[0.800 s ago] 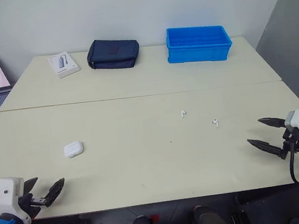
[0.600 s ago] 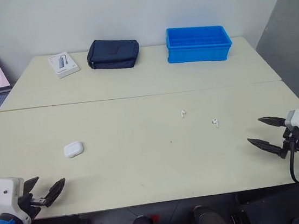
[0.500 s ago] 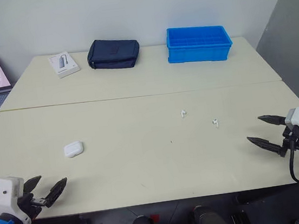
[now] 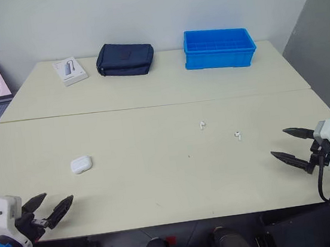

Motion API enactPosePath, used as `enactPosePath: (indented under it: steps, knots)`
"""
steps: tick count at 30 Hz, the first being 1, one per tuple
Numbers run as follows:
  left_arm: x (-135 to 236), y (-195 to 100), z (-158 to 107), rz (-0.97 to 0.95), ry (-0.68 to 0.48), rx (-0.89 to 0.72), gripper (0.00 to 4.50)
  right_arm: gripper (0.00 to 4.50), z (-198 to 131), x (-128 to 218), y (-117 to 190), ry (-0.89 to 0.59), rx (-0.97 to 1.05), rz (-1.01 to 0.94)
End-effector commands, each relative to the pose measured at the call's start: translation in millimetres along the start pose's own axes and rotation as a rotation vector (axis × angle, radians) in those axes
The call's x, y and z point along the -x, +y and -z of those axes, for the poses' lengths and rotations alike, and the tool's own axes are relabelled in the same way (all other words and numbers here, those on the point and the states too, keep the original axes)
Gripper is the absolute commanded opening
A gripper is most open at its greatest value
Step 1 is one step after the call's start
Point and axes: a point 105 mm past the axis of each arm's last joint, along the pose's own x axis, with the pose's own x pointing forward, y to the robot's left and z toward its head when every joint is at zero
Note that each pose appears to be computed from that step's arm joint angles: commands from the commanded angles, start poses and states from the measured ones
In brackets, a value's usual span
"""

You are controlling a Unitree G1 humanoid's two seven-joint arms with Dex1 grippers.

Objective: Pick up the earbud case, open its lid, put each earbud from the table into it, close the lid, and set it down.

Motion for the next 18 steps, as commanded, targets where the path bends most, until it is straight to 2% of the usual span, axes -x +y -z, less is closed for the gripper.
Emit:
enactPosePath:
  steps: [1,8,18]
  knots:
    - [6,6,-16,-0.010,-0.062,-0.057,4.50,4.33,-11,0,4,-0.036,0.037,-0.023]
    - [12,16,-13,-0.113,-0.093,-0.025,4.50,4.33,-15,-5,11,-0.049,0.046,-0.059]
    - [-6,-13,-1,-0.253,-0.134,0.104,4.50,4.33,-86,-44,35,-0.187,0.115,-0.249]
